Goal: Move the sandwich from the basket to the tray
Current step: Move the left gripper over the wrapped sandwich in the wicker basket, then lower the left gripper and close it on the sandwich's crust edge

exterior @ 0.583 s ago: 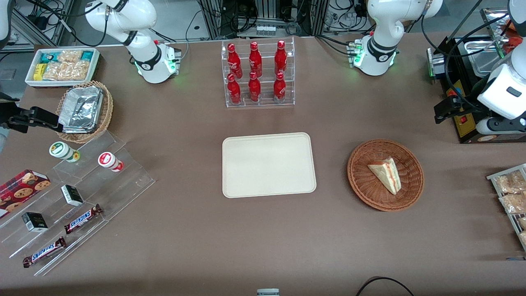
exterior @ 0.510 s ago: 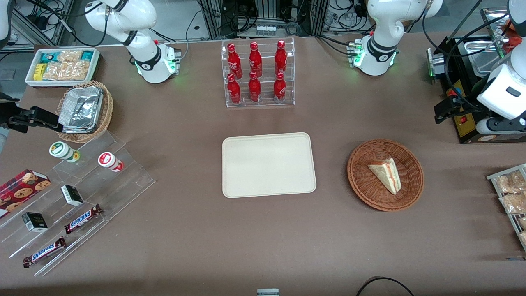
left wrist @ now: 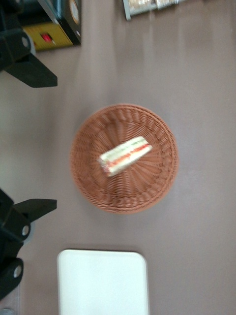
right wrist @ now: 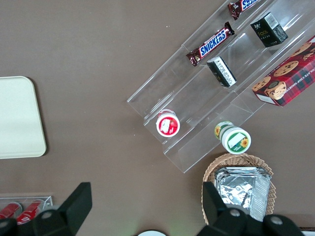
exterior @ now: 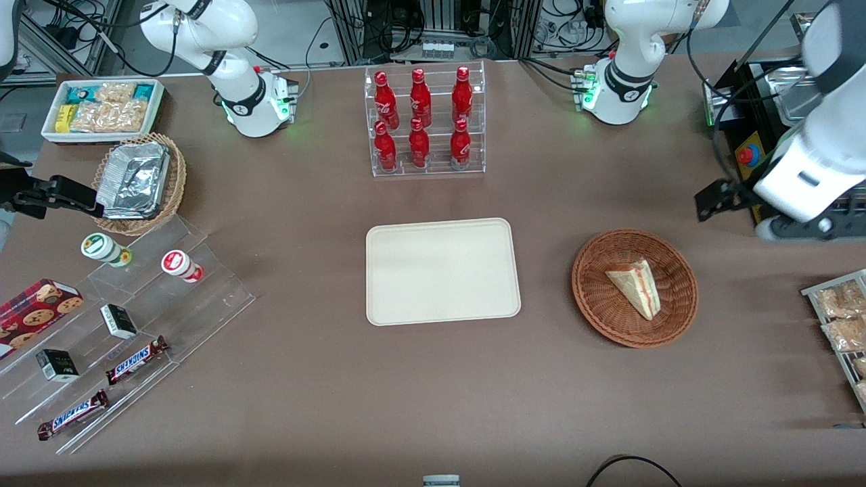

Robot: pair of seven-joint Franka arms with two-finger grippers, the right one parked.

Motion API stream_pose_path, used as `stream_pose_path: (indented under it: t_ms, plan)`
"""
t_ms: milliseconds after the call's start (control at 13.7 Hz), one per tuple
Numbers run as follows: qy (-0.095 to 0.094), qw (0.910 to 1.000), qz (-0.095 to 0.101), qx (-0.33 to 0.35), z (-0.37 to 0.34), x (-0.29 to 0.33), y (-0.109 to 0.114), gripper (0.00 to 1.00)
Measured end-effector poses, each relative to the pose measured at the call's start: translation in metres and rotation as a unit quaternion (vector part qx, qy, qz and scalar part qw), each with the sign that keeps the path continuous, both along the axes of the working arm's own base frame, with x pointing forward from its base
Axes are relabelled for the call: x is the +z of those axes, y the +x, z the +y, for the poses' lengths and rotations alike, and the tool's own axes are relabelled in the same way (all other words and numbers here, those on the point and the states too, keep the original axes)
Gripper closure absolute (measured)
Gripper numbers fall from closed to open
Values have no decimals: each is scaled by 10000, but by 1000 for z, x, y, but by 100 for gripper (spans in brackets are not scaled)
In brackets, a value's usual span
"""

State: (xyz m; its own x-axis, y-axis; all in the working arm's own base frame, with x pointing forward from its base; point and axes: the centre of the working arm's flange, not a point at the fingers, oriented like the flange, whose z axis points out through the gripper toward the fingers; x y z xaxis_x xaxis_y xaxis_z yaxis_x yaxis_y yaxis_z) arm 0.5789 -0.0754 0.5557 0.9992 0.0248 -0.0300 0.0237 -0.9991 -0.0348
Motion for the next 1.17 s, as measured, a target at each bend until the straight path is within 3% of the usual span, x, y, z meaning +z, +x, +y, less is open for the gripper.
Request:
stream_pose_path:
  t_ms: [219,656,1167]
  plan:
    - [-49,9981,-234,576,-17,-76,0,0]
    - [-225,9801,-727,1834,-4,-180,-29,0]
    - [-287,9722,-753,2198,17,-257,-54,0]
